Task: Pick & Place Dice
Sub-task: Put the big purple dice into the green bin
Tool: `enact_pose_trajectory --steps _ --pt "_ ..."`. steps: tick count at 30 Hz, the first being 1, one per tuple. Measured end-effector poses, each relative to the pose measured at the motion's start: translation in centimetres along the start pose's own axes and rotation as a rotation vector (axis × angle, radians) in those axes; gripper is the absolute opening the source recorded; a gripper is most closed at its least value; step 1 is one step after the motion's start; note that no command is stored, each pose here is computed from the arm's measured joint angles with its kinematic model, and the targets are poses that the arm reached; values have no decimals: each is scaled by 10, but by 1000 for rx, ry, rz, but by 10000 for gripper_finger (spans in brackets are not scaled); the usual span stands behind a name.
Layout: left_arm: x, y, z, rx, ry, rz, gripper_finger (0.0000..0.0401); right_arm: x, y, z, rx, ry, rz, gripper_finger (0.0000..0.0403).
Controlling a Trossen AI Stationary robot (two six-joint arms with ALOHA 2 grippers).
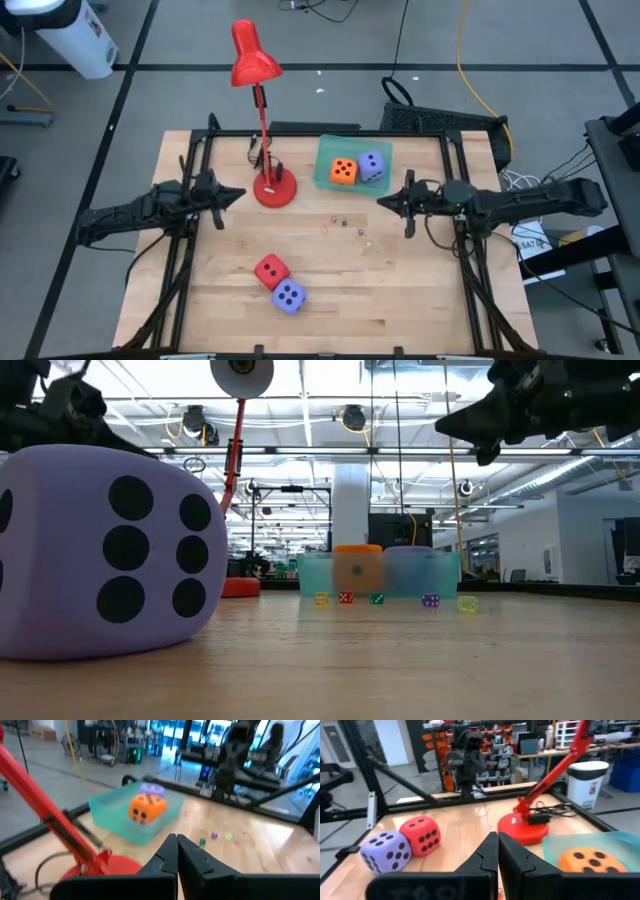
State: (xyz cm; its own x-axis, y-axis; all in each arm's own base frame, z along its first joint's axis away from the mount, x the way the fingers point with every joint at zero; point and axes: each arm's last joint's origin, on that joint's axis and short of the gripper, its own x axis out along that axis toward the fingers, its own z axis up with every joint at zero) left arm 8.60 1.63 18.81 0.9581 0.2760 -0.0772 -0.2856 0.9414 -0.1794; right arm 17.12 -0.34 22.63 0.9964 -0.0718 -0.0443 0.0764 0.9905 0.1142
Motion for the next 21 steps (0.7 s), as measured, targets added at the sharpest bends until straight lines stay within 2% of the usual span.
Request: enact_pose_trajectory --steps 4,9,14,21 --pt "0 -1 3 -1 -33 -15 1 12 8 -1 31 33 10 0" --pt "0 -1 4 0 -36 -16 5 39 30 3 -10 122 4 0" --pt "0 -1 4 0 -36 -16 6 75 67 16 -76 175 17 3" --pt "0 -1 4 -37 -36 -13 7 125 127 25 -175 202 -37 42"
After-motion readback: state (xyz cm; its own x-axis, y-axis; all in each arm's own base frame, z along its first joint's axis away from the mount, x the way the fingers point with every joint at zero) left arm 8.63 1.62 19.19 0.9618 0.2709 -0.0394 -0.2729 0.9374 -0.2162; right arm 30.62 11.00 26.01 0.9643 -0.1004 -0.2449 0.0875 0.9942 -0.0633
